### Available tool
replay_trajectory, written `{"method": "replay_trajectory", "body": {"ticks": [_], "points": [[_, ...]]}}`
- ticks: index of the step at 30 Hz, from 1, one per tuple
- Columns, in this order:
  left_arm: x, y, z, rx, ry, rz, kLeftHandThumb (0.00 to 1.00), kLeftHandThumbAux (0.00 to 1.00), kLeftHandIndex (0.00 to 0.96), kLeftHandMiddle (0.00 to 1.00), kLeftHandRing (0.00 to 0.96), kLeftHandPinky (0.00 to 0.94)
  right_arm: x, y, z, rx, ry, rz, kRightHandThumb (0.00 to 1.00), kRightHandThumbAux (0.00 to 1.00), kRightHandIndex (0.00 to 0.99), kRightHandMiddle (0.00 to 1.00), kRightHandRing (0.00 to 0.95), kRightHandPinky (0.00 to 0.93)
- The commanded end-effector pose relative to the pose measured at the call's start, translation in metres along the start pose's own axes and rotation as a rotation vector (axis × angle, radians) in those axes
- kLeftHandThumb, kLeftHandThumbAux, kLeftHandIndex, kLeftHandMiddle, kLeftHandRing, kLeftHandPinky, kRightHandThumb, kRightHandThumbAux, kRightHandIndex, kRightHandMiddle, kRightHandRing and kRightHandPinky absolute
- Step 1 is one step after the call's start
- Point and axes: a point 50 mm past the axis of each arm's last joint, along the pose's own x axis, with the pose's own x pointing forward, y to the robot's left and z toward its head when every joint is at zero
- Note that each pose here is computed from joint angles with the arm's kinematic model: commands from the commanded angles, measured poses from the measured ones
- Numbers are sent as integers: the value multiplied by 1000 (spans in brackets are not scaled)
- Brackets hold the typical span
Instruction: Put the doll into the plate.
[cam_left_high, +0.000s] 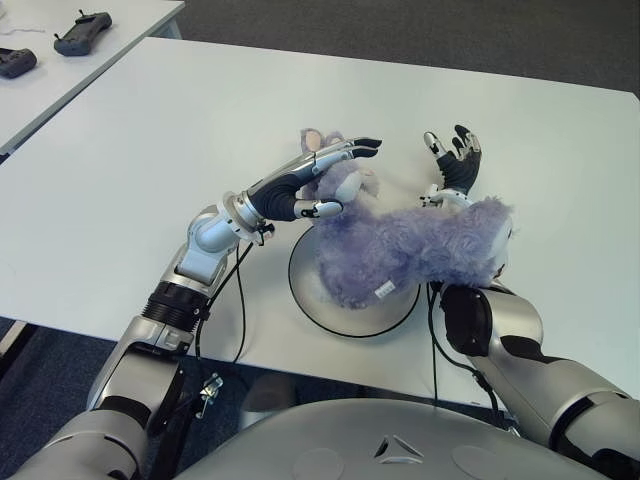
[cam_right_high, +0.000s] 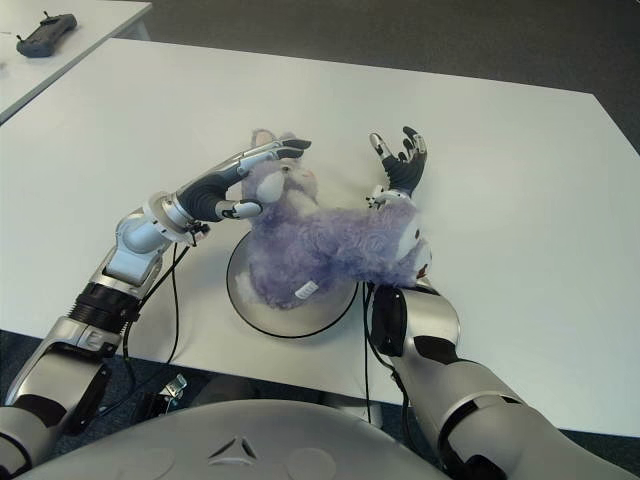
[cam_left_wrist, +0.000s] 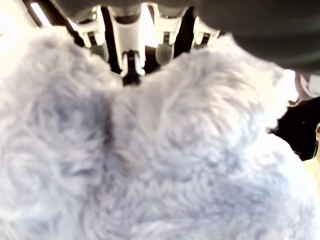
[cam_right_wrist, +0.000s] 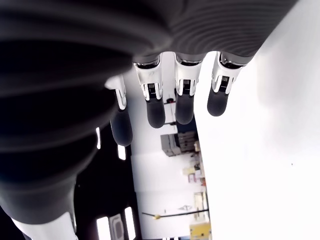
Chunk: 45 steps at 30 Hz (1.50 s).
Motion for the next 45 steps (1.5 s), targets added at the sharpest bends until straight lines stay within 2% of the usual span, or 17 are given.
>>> {"method": "replay_trajectory", "body": {"ticks": [1,7,12,21,38,45], "points": [[-4,-3,-5,-11,67,-64,262,138,0,0,0,0,-100,-51,-123,-129,568,-101,39,787,224,134,88,89],[-2,5,-5,24,63,-27,221,158,0,0,0,0,-100,-51,-123,-125,572,-100,50,786,232,134,85,90],[1,24,-12,79,63,15,203,151,0,0,0,0,-100,-51,-123,-124,572,-101,53,790,237,140,91,102],[5,42,-3,125,27,68,208,146,0,0,0,0,-100,-51,-123,-114,570,-105,53,799,236,150,102,106],[7,52,-2,123,-7,79,194,157,0,0,0,0,-99,-51,-122,-119,572,-107,72,790,234,150,108,116],[8,59,-4,124,-2,104,144,171,0,0,0,0,-100,-50,-122,-115,569,-106,70,794,234,148,104,114]]}}
